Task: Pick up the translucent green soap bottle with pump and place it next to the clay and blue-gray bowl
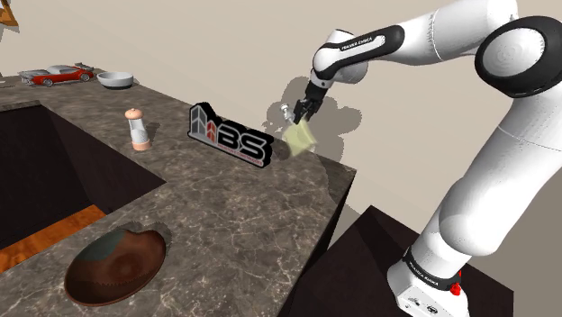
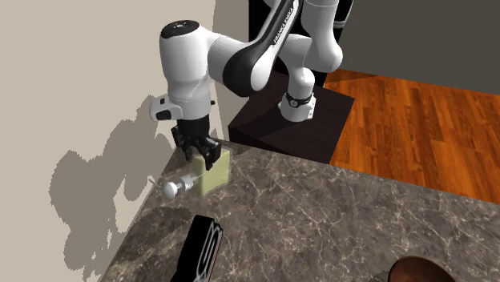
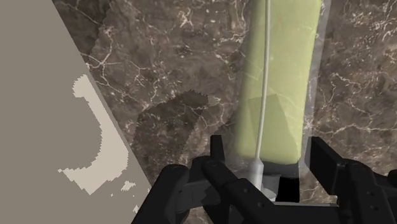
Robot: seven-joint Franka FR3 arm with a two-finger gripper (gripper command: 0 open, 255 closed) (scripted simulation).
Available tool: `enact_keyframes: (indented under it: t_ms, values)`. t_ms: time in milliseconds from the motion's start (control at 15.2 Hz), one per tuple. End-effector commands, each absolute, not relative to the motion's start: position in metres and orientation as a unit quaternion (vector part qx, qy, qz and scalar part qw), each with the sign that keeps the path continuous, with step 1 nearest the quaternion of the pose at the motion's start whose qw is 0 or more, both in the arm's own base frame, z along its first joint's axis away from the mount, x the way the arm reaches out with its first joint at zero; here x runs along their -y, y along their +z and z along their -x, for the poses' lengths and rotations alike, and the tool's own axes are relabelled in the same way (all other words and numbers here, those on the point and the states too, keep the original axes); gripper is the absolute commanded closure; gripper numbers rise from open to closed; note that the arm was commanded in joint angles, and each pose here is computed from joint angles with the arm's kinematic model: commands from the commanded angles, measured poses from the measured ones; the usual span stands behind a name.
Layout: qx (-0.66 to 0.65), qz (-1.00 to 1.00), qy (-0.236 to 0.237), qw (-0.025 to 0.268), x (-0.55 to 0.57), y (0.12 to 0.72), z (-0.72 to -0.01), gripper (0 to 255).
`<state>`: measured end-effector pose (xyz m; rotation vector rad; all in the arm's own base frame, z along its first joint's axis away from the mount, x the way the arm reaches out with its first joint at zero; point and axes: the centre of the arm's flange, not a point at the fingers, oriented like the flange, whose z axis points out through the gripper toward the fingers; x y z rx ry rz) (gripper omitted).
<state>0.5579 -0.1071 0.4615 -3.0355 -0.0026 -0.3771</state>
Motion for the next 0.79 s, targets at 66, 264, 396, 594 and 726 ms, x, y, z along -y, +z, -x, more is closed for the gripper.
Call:
enact_keyframes:
  t_ms: [66,264,396,594,726]
  values:
    - [0.001,0.992,-0.123,0.041,0.107,0.479,-0.556,255]
    - [0.001,0.992,-0.123,0.041,0.107,0.495,-0.556,255]
    - [0.001,0.992,-0.123,0.041,0.107,0.506,-0.556,255]
    - [0.001,0.992,-0.123,0.041,0.107,0.521,-0.556,255]
    - [0.001,0.992,-0.123,0.041,0.107,0.532,-0.556,255]
